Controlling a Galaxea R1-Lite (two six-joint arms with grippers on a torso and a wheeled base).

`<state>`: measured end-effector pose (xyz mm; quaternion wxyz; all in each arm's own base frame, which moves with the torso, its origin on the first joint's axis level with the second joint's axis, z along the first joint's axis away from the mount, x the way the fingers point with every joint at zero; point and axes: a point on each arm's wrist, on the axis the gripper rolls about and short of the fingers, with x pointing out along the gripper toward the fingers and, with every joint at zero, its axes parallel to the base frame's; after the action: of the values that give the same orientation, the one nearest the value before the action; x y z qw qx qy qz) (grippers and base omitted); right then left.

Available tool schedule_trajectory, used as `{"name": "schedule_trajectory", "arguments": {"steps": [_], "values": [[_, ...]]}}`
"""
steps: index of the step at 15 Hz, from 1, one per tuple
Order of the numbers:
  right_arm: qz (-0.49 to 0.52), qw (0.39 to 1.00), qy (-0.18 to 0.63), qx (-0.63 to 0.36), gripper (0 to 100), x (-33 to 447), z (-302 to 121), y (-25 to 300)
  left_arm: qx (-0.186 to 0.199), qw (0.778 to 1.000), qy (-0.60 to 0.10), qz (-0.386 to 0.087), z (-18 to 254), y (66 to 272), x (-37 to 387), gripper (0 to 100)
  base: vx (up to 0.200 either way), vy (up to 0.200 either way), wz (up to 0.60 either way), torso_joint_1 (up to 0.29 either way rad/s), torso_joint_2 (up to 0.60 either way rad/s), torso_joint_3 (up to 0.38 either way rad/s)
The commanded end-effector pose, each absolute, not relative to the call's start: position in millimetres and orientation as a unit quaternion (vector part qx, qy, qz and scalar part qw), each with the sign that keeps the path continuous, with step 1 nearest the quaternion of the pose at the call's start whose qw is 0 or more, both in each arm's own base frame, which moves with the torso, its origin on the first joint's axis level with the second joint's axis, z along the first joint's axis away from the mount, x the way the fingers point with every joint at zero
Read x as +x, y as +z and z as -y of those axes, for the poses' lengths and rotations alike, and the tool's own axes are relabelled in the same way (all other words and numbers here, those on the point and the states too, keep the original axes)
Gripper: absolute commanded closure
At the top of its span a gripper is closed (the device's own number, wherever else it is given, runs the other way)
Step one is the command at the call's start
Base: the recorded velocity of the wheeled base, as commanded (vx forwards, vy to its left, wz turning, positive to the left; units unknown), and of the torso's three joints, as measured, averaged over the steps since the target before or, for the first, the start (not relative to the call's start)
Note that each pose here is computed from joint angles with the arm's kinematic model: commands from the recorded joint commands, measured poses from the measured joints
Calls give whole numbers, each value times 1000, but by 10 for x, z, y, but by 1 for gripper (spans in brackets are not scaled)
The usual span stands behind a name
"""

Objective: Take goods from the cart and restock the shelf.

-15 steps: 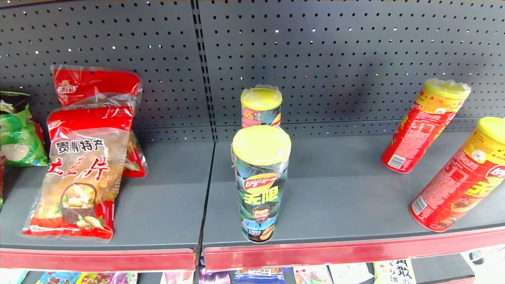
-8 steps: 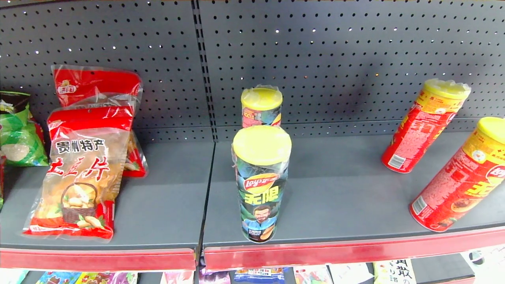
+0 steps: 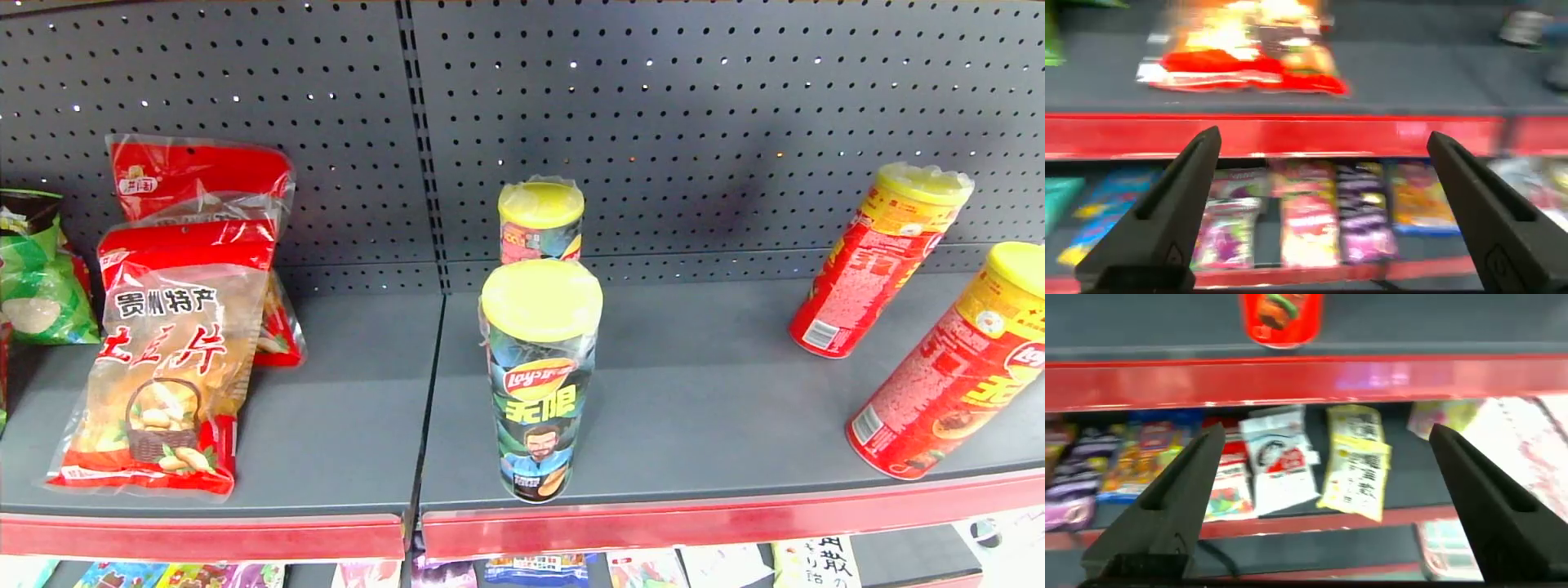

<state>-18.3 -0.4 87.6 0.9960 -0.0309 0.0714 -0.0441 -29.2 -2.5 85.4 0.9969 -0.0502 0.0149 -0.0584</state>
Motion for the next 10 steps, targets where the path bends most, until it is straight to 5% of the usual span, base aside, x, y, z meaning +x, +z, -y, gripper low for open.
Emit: {"name": "schedule_trajectory", "arguments": {"steps": [1, 4, 10], "values": [[-79, 995, -49, -37, 0, -169, -9, 874, -51, 997, -60, -18, 25, 855, -288, 0, 0, 0, 0, 0, 0, 0], [-44, 998, -24, -36, 0, -171, -17, 832, -49, 996, -71, -17, 31, 856, -286, 0, 0, 0, 0, 0, 0, 0], [-48, 999, -21, 0, 0, -153, -17, 773, -32, 999, 29, -7, -11, 793, -254, 0, 0, 0, 0, 0, 0, 0]]}}
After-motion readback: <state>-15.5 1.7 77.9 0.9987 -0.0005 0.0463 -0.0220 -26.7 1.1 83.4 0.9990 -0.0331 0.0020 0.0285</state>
